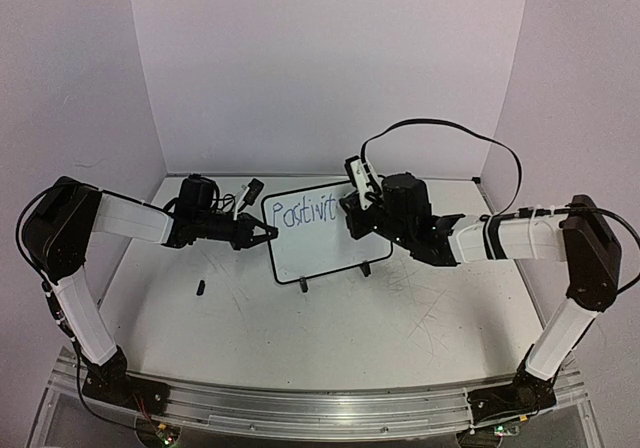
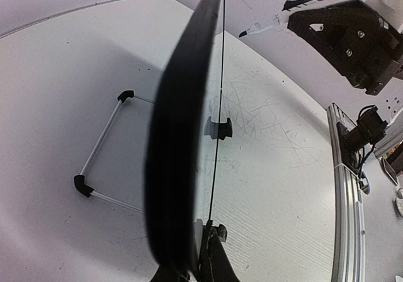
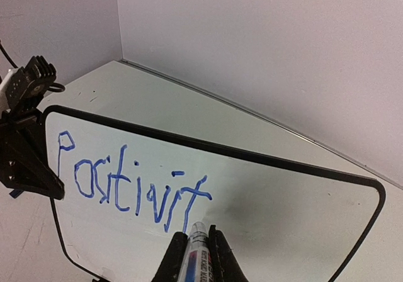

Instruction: Write a sentence on the whiteboard

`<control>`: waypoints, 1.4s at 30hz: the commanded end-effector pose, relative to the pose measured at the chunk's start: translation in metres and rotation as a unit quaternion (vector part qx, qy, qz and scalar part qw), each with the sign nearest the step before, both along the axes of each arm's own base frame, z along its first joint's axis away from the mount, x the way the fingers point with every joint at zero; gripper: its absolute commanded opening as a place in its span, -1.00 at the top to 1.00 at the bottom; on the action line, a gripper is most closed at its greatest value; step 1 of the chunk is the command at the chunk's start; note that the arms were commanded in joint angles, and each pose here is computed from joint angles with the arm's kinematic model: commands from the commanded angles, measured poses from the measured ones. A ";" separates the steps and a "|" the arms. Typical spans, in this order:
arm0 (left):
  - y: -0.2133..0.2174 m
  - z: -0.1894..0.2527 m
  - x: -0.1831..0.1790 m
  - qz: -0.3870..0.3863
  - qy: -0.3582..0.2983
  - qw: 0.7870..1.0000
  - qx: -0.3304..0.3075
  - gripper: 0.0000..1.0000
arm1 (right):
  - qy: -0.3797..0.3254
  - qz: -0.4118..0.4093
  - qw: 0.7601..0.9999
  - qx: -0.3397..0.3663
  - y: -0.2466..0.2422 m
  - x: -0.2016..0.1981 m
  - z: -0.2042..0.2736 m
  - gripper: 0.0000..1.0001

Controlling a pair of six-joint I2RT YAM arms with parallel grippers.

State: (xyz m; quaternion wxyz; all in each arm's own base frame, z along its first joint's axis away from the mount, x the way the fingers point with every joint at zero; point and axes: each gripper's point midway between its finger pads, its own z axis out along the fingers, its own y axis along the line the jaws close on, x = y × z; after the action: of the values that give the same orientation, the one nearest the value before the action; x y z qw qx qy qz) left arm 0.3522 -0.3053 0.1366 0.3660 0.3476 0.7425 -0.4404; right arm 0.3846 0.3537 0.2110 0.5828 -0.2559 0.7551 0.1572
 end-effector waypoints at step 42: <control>0.022 -0.010 0.040 0.088 -0.044 0.993 0.066 1.00 | 0.014 -0.048 0.998 0.028 -0.012 0.016 -0.007 1.00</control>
State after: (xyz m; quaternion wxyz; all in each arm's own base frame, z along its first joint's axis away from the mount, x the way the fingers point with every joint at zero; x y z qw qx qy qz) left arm 0.3519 -0.3061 0.1366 0.3630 0.3481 0.7442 -0.4396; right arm 0.4020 0.3480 0.2064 0.5893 -0.2196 0.7633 0.1480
